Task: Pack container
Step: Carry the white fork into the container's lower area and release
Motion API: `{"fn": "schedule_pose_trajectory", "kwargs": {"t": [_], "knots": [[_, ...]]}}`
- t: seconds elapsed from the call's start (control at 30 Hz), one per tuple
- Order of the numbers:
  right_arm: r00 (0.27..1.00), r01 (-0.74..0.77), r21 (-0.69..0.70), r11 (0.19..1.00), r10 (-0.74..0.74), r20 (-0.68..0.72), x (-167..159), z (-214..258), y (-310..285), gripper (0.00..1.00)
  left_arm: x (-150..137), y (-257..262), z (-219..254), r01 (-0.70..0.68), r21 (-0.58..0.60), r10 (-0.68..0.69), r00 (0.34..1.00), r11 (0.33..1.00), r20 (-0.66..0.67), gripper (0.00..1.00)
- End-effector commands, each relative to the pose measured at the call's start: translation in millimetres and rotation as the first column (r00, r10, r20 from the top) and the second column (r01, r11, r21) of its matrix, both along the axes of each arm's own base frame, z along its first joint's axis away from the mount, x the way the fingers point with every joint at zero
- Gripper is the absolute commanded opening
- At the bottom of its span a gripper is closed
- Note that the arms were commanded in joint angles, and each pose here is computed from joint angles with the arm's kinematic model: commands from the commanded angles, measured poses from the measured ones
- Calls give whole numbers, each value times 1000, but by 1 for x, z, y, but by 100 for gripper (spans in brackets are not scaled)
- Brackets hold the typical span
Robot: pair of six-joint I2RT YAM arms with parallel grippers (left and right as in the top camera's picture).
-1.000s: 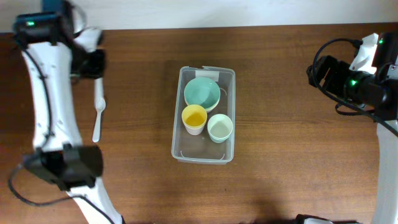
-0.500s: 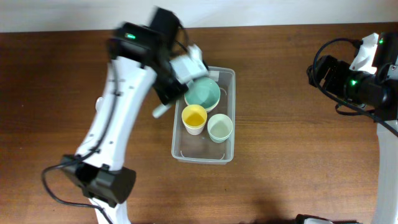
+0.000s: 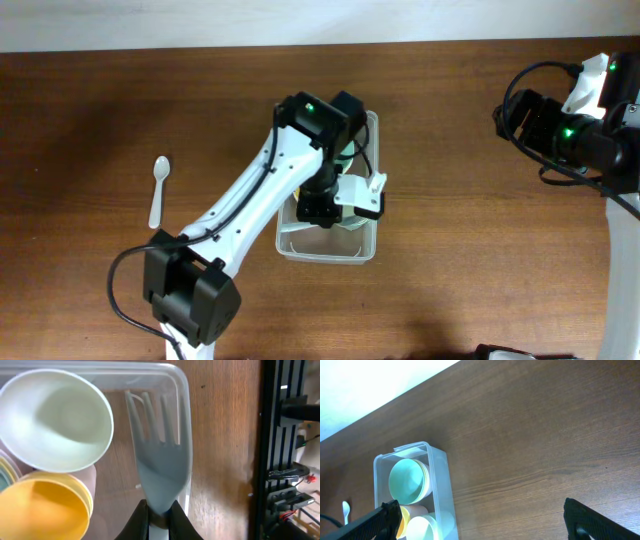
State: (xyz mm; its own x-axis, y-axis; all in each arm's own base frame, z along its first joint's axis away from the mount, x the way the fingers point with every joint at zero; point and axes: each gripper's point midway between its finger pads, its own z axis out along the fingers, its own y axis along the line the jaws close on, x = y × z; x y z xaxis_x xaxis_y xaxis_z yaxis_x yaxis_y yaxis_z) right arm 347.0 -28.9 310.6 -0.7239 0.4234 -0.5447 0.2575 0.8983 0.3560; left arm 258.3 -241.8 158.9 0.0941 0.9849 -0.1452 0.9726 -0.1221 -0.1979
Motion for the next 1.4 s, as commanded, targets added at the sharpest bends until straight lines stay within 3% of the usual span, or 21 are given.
{"fn": "schedule_pose_trajectory", "kwargs": {"t": [0.0, 0.2, 0.33, 0.37, 0.4, 0.6, 0.67, 0.83, 0.93, 1.0, 1.07, 1.13, 1.17, 1.2, 1.27, 1.37], "knots": [[1000, 4, -17, 1000, -4, 14, 0, 5, -4, 99, -7, -11, -2, 49, -54, -51, 998, 997, -27, 7], [1000, 4, -17, 1000, -4, 14, 0, 5, -4, 99, -10, -16, 0, 45, -81, -49, 998, 996, -45, 21], [1000, 4, -17, 1000, -4, 14, 0, 5, -4, 99, -10, -16, 0, 44, -79, -48, 998, 996, -44, 38], [1000, 4, -17, 1000, -4, 14, 0, 5, -4, 99, -8, -13, -1, 46, -61, -48, 998, 997, -34, 61], [1000, 4, -17, 1000, -4, 14, 0, 5, -4, 99, -7, -8, -2, 47, -37, -48, 999, 998, -23, 65], [1000, 4, -17, 1000, -4, 14, 0, 5, -4, 99, 8, 16, 28, -86, 50, 81, 992, 995, 93, 65], [1000, 4, -17, 1000, -4, 14, 0, 5, -4, 99, 11, 28, 46, -115, 41, 109, 984, 993, 140, 100], [1000, 4, -17, 1000, -4, 14, 0, 5, -4, 99, 22, 64, 85, -219, -45, 224, 946, 975, 234, 100], [1000, 4, -17, 1000, -4, 14, 0, 5, -4, 99, 43, 88, 97, -344, -104, 359, 890, 933, 280, 100], [1000, 4, -17, 1000, -4, 14, 0, 5, -4, 99, 72, 108, 103, -512, -171, 539, 787, 842, 300, 100], [1000, 4, -17, 1000, -4, 14, 0, 5, -4, 99, 101, 133, 106, -678, -241, 718, 633, 695, 290, 100], [1000, 4, -17, 1000, -4, 14, 0, 5, -4, 99, 127, 163, 107, -830, -299, 879, 413, 471, 238, 100], [1000, 4, -17, 1000, -4, 14, 0, 5, -4, 99, 139, 193, 102, -910, -298, 953, 241, 288, 186, 100], [1000, 4, -17, 1000, -4, 14, 0, 5, -4, 99, 142, 208, 95, -938, -281, 974, 161, 202, 162, 100], [1000, 4, -17, 1000, -4, 14, 0, 5, -4, 99, 145, 235, 78, -973, -220, 990, 42, 70, 132, 100], [1000, 4, -17, 1000, -4, 14, 0, 5, -4, 99, 145, 265, 53, -990, -133, 990, -60, -44, 125, 100]]}}
